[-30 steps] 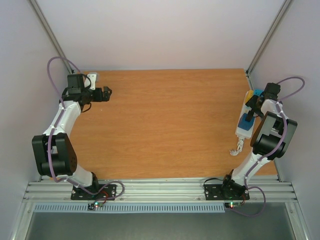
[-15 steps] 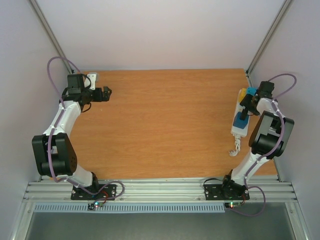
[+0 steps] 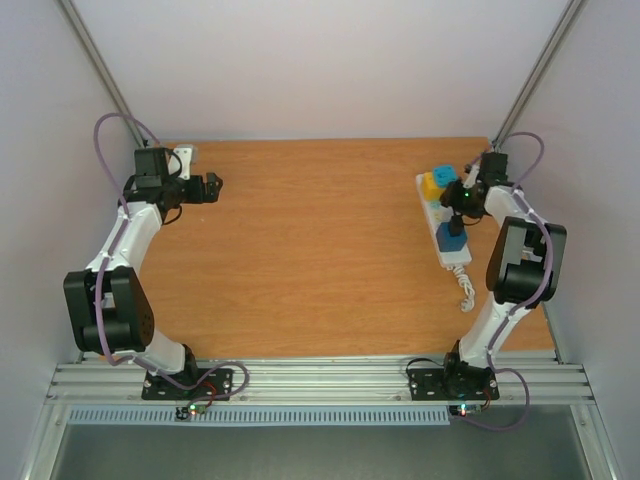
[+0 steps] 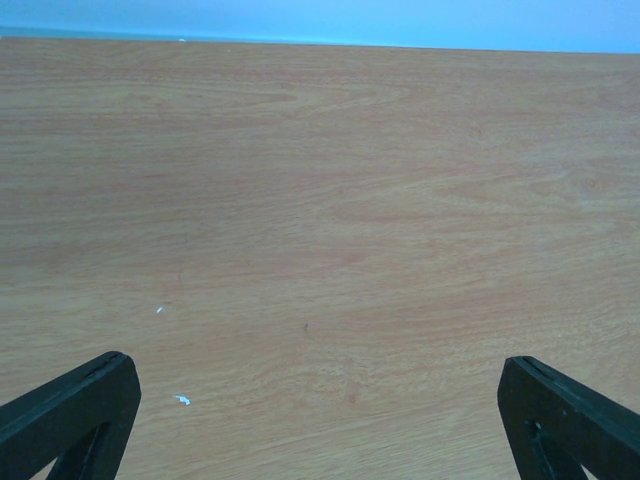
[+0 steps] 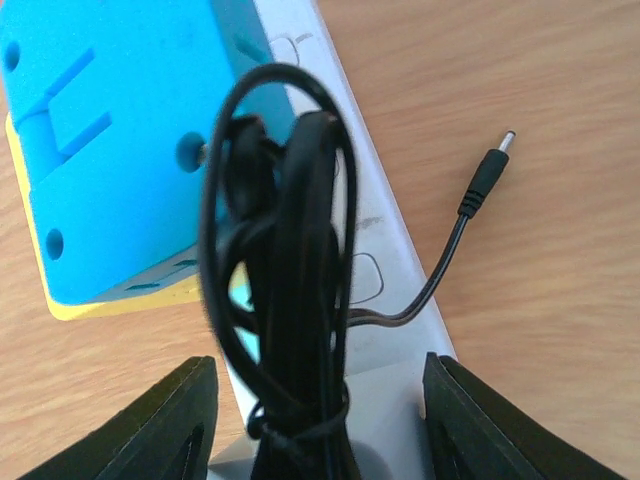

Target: Pull the plug off the socket

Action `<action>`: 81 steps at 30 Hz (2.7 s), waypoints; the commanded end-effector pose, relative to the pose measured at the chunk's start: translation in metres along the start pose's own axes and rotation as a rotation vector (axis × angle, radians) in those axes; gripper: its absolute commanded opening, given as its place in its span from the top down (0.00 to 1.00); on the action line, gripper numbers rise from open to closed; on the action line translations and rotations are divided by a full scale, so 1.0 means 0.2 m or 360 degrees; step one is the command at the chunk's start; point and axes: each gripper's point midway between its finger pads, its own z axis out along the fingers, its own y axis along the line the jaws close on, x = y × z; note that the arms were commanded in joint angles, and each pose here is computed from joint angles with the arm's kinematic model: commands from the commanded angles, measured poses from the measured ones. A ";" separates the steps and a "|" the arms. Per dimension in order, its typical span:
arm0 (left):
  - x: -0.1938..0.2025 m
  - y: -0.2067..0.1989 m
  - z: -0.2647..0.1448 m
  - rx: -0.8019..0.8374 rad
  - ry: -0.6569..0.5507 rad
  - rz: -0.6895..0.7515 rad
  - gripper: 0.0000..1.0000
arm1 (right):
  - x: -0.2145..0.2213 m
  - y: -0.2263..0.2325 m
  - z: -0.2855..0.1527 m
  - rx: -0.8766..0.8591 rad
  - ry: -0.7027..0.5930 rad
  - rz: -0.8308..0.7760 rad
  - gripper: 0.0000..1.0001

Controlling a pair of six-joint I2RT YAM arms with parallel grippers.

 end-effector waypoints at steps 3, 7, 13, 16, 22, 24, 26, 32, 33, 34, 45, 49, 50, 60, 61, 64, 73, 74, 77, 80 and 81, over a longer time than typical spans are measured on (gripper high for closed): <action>-0.07 -0.02 -0.07 -0.0018 -0.0077 0.0057 0.00 | 0.34 0.53 0.10 -0.0450 0.0384 -0.0246 0.43; -0.04 -0.03 -0.08 -0.0008 -0.0059 0.0079 0.00 | 0.48 0.80 0.10 -0.0627 0.0503 -0.0451 0.43; -0.01 -0.04 -0.11 -0.0007 -0.0047 0.0111 0.00 | 0.72 1.09 0.08 -0.0837 0.0645 -0.0835 0.40; 0.01 -0.05 -0.12 0.0006 -0.0037 0.0126 0.00 | 0.80 1.19 0.05 -0.0946 0.0714 -0.0948 0.39; 0.06 -0.10 -0.14 0.0073 -0.0006 0.0144 0.00 | 0.98 1.36 -0.02 -0.1118 0.0864 -0.1167 0.38; 0.07 -0.11 -0.15 0.0093 -0.0001 0.0150 0.00 | 1.06 1.40 -0.05 -0.1179 0.0935 -0.1230 0.37; 0.09 -0.13 -0.15 0.0127 0.0008 0.0163 0.00 | 1.14 1.44 -0.08 -0.1236 0.0997 -0.1288 0.36; 0.21 -0.25 -0.16 0.0367 0.0093 0.0233 0.00 | 1.20 1.52 -0.14 -0.1375 0.1020 -0.1401 0.28; 0.23 -0.28 -0.16 0.0421 0.0113 0.0242 0.00 | 1.18 1.54 -0.15 -0.1392 0.1005 -0.1412 0.25; 0.26 -0.31 -0.17 0.0482 0.0136 0.0265 0.00 | 1.16 1.56 -0.17 -0.1406 0.0990 -0.1422 0.23; 0.37 -0.53 -0.13 0.0834 0.0226 0.0465 0.00 | 0.75 1.76 -0.39 -0.1427 0.0636 -0.1497 0.09; 0.38 -0.54 -0.11 0.0882 0.0246 0.0464 0.00 | 0.69 1.67 -0.43 -0.1326 0.0593 -0.1574 0.15; 0.38 -0.55 -0.11 0.0889 0.0243 0.0470 0.00 | 0.70 1.63 -0.43 -0.1299 0.0598 -0.1594 0.17; 0.47 -0.66 -0.06 0.0922 0.0302 0.0591 0.00 | 0.86 1.42 -0.47 -0.1183 0.0639 -0.1718 0.35; 0.47 -0.67 -0.05 0.0926 0.0301 0.0598 0.00 | 0.87 1.41 -0.46 -0.1177 0.0636 -0.1715 0.36; 0.47 -0.70 -0.04 0.0968 0.0290 0.0609 0.02 | 0.90 1.41 -0.42 -0.1160 0.0649 -0.1724 0.40; 0.48 -0.74 -0.02 0.1039 0.0299 0.0601 0.09 | 0.98 1.40 -0.27 -0.1039 0.0650 -0.1807 0.51; 0.49 -0.74 -0.01 0.1040 0.0299 0.0601 0.10 | 0.99 1.40 -0.25 -0.1030 0.0653 -0.1811 0.53; 0.50 -0.74 0.00 0.1040 0.0296 0.0601 0.10 | 1.03 1.39 -0.21 -0.1002 0.0685 -0.1838 0.58; 0.49 -0.74 0.00 0.1045 0.0294 0.0601 0.11 | 1.10 1.35 -0.16 -0.0963 0.0722 -0.1884 0.62; 0.49 -0.74 0.00 0.1048 0.0296 0.0600 0.12 | 1.11 1.33 -0.15 -0.0945 0.0735 -0.1898 0.63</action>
